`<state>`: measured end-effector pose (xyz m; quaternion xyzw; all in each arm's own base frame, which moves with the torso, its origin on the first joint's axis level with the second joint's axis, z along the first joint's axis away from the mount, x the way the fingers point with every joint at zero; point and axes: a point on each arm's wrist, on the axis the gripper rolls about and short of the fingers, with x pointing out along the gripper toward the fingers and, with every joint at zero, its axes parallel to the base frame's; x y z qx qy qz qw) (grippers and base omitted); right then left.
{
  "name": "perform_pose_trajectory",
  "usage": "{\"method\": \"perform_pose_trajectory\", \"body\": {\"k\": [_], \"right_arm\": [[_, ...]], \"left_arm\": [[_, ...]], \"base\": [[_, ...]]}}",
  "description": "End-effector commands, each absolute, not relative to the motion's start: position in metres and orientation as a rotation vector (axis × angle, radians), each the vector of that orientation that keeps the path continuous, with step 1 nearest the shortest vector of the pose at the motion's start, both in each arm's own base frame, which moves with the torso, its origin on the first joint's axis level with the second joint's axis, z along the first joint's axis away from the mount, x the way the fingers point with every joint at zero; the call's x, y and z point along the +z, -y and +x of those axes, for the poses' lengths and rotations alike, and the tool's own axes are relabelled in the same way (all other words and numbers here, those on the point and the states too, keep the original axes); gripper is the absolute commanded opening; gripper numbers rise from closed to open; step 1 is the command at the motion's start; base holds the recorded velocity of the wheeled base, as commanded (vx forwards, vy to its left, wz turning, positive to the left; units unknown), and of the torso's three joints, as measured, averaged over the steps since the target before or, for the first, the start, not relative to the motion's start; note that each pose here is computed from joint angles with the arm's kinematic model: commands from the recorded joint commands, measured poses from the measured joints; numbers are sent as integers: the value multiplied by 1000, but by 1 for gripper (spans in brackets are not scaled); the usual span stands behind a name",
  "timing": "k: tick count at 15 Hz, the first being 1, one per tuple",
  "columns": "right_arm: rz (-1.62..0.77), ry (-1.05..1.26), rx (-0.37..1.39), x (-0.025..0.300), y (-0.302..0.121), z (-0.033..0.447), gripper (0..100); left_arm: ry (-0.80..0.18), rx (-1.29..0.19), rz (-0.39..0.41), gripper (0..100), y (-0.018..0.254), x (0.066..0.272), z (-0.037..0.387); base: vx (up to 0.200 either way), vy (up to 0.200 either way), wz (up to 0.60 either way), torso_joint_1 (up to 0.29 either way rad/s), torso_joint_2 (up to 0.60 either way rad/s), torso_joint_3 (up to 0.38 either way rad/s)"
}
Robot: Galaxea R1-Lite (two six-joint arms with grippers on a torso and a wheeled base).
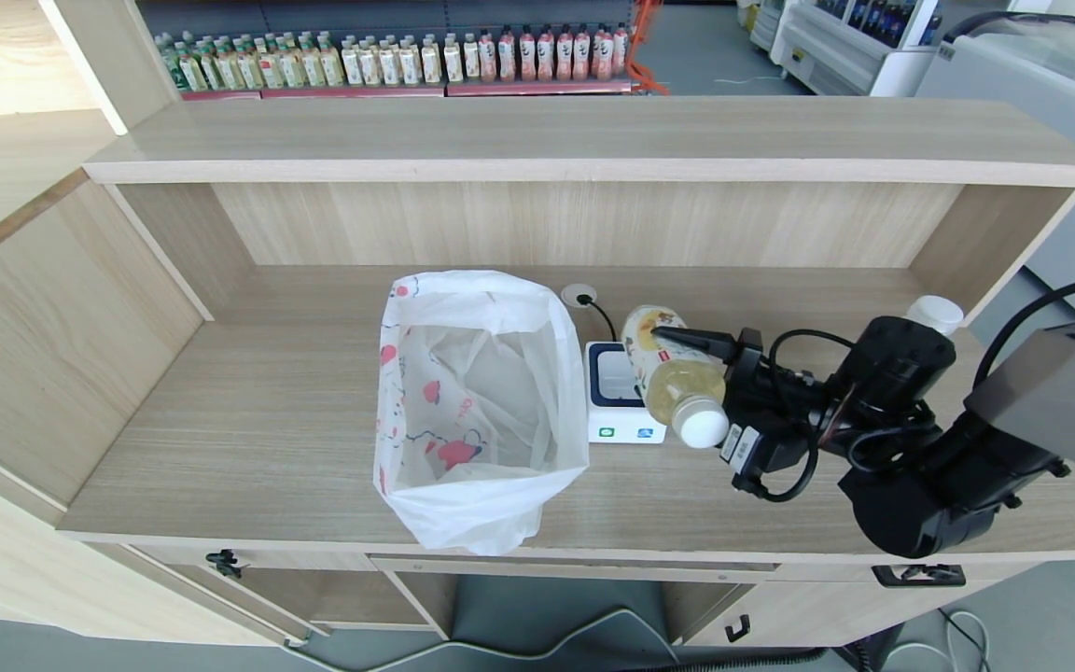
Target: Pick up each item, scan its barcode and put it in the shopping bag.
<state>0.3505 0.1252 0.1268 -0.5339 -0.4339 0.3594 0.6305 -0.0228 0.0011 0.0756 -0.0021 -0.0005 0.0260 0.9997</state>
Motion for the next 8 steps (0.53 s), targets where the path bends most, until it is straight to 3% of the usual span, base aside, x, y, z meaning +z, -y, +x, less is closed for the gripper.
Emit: {"method": "perform_pose_trajectory", "body": {"k": [1, 8], "right_arm": [[-1226, 987, 817, 126, -122, 352, 0], [-1225, 984, 818, 125, -122, 352, 0]], "left_arm": [[2, 52, -5, 100, -1, 76, -23], [2, 54, -5, 100, -1, 76, -23]], "base": [[0, 0, 0, 0, 0, 0], [0, 0, 0, 0, 0, 0]]}}
